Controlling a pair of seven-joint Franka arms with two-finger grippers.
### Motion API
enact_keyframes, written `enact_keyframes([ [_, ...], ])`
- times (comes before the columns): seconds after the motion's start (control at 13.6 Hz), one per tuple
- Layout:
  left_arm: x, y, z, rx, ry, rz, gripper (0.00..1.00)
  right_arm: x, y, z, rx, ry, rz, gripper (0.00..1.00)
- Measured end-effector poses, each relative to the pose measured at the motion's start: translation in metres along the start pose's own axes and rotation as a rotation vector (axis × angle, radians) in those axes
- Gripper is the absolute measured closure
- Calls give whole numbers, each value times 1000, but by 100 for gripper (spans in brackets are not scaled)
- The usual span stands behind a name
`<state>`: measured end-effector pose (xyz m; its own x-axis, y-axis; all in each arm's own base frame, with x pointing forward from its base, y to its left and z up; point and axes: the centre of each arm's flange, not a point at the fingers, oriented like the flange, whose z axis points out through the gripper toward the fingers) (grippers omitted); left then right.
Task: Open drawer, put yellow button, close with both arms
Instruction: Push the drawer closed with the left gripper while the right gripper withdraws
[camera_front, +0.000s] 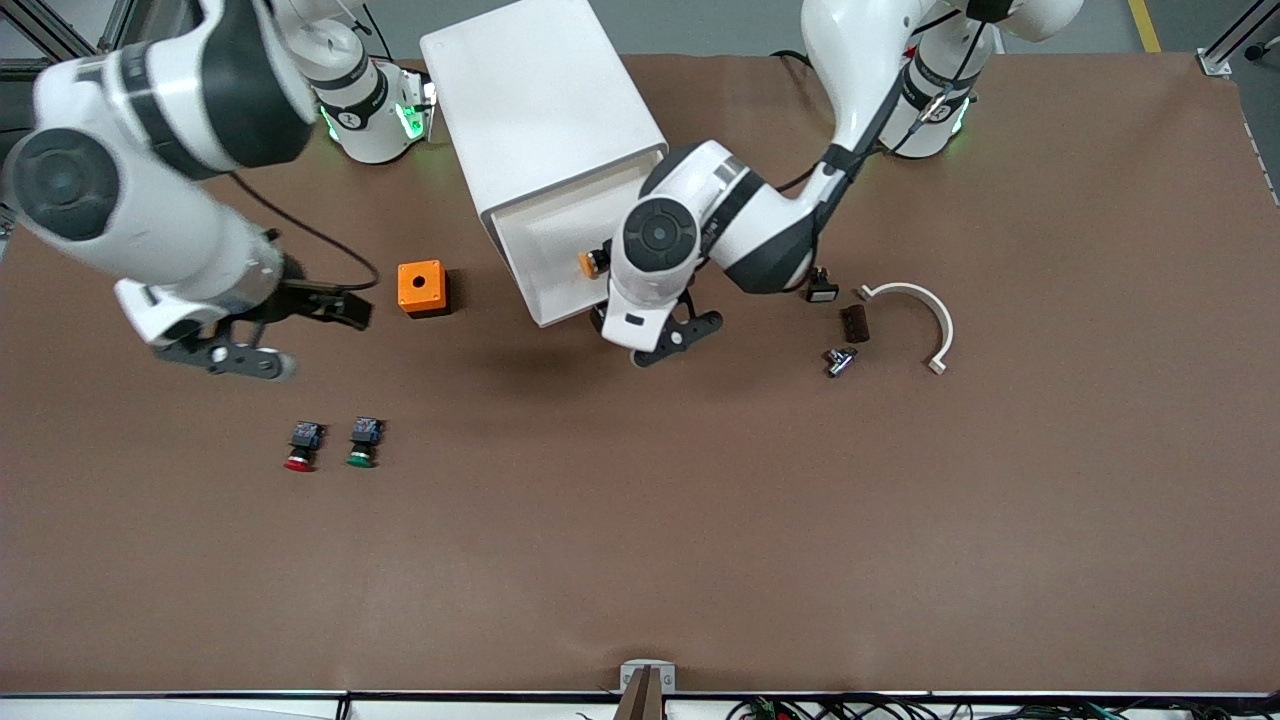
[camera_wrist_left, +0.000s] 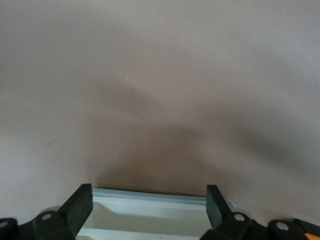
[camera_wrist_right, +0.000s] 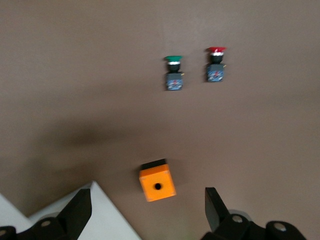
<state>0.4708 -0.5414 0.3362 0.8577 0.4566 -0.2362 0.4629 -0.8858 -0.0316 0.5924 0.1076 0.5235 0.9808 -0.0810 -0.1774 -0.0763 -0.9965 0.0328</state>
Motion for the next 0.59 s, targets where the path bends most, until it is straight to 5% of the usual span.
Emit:
enact_keyframes([
  [0.29, -71, 2, 35, 51, -4, -15, 0, 12, 135, -7, 34, -15, -146, 0],
  [0.59, -118, 2, 50, 75, -32, -44, 0, -2, 167, -41, -3, -18, -133, 0],
])
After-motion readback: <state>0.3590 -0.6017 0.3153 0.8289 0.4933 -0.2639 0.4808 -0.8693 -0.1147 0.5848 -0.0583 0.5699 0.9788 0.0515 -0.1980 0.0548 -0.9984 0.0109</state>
